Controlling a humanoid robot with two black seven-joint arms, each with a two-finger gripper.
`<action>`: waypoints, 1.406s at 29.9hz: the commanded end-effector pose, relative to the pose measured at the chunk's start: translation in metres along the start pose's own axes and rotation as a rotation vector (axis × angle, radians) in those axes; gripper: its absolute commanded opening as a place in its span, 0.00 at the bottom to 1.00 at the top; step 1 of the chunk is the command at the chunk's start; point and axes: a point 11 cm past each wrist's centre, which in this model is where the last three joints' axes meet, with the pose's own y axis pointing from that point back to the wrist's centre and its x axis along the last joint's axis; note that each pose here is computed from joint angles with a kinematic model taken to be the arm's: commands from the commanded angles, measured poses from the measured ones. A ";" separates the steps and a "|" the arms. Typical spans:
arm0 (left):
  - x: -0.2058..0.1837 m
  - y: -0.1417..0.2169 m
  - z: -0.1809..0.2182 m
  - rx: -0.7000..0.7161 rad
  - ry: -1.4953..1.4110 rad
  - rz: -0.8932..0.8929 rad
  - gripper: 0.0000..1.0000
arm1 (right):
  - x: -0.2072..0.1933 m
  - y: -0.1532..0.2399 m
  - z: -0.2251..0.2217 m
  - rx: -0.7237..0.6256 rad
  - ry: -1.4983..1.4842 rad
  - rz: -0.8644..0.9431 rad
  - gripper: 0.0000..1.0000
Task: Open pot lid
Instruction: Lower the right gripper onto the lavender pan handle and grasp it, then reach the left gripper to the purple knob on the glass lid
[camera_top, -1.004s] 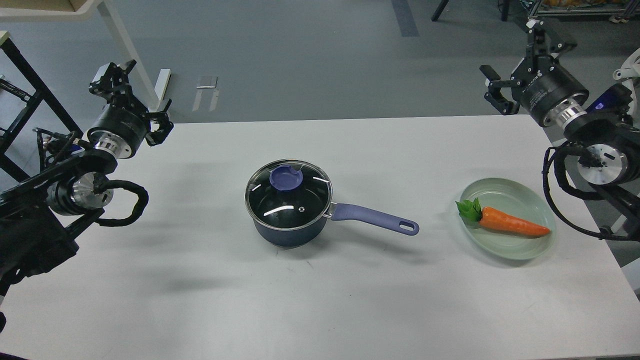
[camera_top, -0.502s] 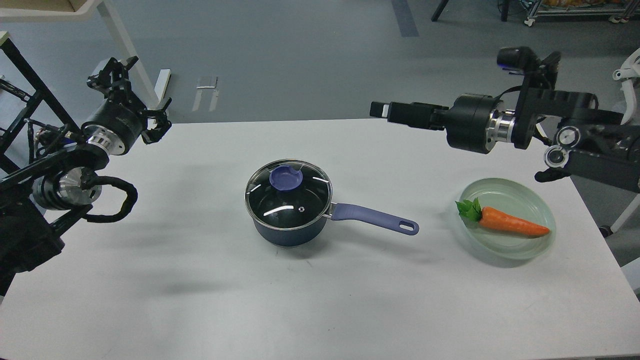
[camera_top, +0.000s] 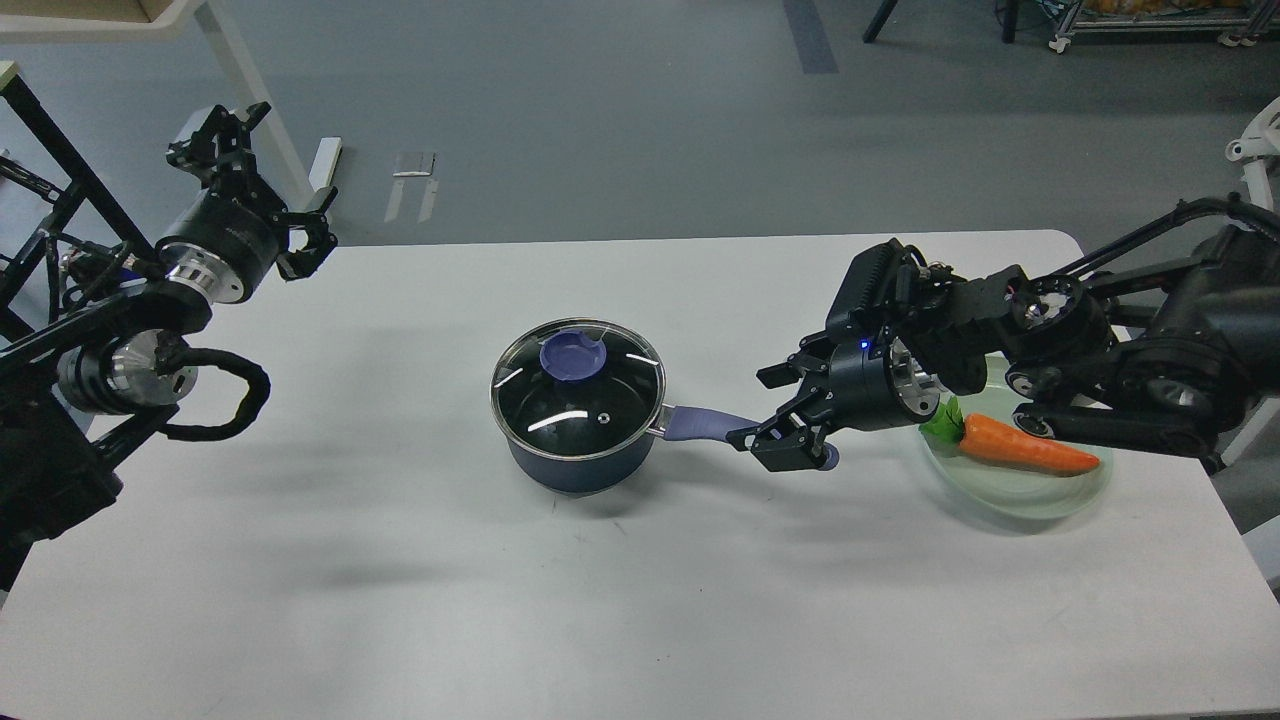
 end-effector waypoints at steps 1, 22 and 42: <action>0.000 0.001 0.001 0.001 -0.001 -0.003 0.99 | 0.000 -0.006 0.001 -0.003 0.008 -0.008 0.70; 0.000 0.001 0.002 -0.001 -0.002 -0.007 0.99 | -0.003 -0.018 -0.009 0.035 -0.017 -0.001 0.41; -0.142 -0.005 0.003 -0.037 -0.947 -0.633 0.99 | 0.001 -0.016 -0.008 0.033 -0.011 0.004 0.23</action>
